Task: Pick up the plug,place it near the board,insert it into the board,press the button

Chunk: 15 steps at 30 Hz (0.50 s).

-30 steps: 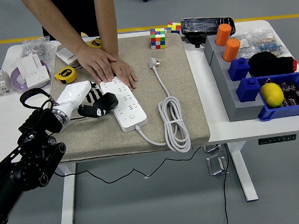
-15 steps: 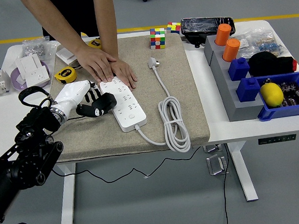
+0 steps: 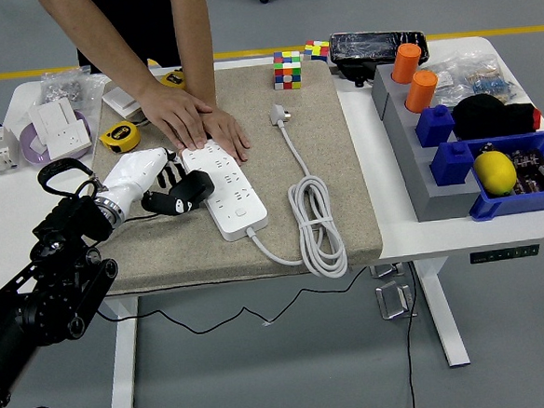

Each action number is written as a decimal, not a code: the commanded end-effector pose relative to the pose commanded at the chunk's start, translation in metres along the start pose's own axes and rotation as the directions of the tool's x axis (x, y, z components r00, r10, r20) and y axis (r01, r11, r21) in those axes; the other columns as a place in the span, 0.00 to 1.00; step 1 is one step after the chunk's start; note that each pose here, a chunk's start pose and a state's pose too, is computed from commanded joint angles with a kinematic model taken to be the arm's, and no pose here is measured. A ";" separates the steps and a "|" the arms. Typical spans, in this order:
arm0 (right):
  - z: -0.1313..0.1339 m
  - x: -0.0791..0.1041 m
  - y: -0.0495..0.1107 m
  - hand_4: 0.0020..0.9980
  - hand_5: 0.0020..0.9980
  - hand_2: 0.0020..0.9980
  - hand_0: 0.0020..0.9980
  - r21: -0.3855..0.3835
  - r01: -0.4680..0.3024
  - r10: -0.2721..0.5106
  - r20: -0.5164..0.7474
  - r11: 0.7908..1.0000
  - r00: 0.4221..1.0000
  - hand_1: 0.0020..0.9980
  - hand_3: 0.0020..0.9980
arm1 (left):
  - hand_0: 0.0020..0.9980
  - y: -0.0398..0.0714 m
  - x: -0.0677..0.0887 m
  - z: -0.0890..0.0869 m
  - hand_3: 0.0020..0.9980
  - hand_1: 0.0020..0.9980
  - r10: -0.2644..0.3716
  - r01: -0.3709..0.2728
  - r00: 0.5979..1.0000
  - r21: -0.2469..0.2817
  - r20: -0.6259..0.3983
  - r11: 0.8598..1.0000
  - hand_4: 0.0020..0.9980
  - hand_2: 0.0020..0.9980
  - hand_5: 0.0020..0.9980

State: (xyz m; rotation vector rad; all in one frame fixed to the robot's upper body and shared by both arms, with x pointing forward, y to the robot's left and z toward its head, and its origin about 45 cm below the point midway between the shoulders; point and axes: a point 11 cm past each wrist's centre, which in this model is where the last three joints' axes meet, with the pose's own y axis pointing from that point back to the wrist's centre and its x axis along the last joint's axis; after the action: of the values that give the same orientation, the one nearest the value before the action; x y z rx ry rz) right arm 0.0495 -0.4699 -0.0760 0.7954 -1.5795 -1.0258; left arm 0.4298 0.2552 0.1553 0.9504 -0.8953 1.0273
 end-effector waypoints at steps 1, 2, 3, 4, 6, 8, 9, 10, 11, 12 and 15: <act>0.000 0.000 0.000 1.00 1.00 0.83 0.85 0.000 -0.001 0.001 0.000 1.000 1.000 0.85 0.83 | 0.55 0.000 0.000 0.000 0.37 0.40 -0.002 0.002 1.000 -0.001 0.002 1.000 0.51 0.31 0.12; 0.000 0.000 0.000 1.00 1.00 0.83 0.85 -0.001 -0.001 0.001 0.000 1.000 1.000 0.85 0.83 | 0.55 0.000 -0.001 0.000 0.37 0.40 -0.003 0.003 1.000 -0.002 0.003 1.000 0.51 0.31 0.12; 0.000 0.000 0.000 1.00 1.00 0.83 0.85 -0.001 -0.001 0.001 0.000 1.000 1.000 0.85 0.83 | 0.55 0.000 -0.001 0.000 0.37 0.40 -0.003 0.003 1.000 -0.002 0.003 1.000 0.51 0.31 0.12; 0.001 0.000 0.000 1.00 1.00 0.83 0.85 -0.001 -0.001 0.001 0.000 1.000 1.000 0.85 0.83 | 0.55 0.000 -0.001 0.001 0.37 0.40 -0.003 0.003 1.000 -0.002 0.002 1.000 0.51 0.31 0.12; 0.001 0.000 0.000 1.00 1.00 0.82 0.85 -0.001 -0.001 0.001 0.000 1.000 1.000 0.85 0.83 | 0.55 0.000 -0.001 0.001 0.37 0.41 -0.003 0.003 1.000 -0.002 0.002 1.000 0.51 0.31 0.12; 0.001 0.000 0.000 1.00 1.00 0.82 0.85 0.000 -0.001 0.001 0.000 1.000 1.000 0.85 0.83 | 0.55 0.000 -0.001 0.001 0.37 0.41 -0.004 0.004 1.000 -0.002 0.001 1.000 0.51 0.31 0.12; 0.001 0.000 0.000 1.00 1.00 0.82 0.85 0.000 0.000 0.000 0.000 1.000 1.000 0.85 0.83 | 0.55 0.000 -0.002 0.001 0.37 0.41 -0.004 0.004 1.000 -0.002 0.001 1.000 0.51 0.31 0.12; 0.001 0.000 0.000 1.00 1.00 0.82 0.85 -0.001 0.000 0.000 0.000 1.000 1.000 0.85 0.83 | 0.55 0.000 -0.002 0.000 0.37 0.41 -0.004 0.004 1.000 -0.002 0.001 1.000 0.51 0.31 0.12; 0.001 0.000 0.000 1.00 1.00 0.83 0.85 -0.001 0.001 0.000 0.001 1.000 1.000 0.85 0.83 | 0.55 0.000 -0.002 0.000 0.38 0.41 -0.003 0.003 1.000 -0.002 0.001 1.000 0.52 0.31 0.12; 0.002 0.000 0.000 1.00 1.00 0.83 0.85 -0.002 0.001 -0.001 0.001 1.000 1.000 0.85 0.83 | 0.55 0.000 -0.002 0.000 0.38 0.41 -0.002 0.002 1.000 -0.002 0.001 1.000 0.52 0.31 0.12; 0.002 0.000 0.000 1.00 1.00 0.83 0.85 -0.003 0.001 -0.001 0.004 1.000 1.000 0.85 0.83 | 0.55 0.000 -0.001 0.000 0.38 0.41 0.001 -0.001 1.000 -0.002 0.000 1.000 0.52 0.31 0.12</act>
State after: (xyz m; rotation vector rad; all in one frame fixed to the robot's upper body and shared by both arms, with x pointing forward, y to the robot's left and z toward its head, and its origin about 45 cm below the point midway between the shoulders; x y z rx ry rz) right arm 0.0473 -0.4698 -0.0764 0.7923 -1.5811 -1.0311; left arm 0.4294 0.2548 0.1545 0.9483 -0.8972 1.0270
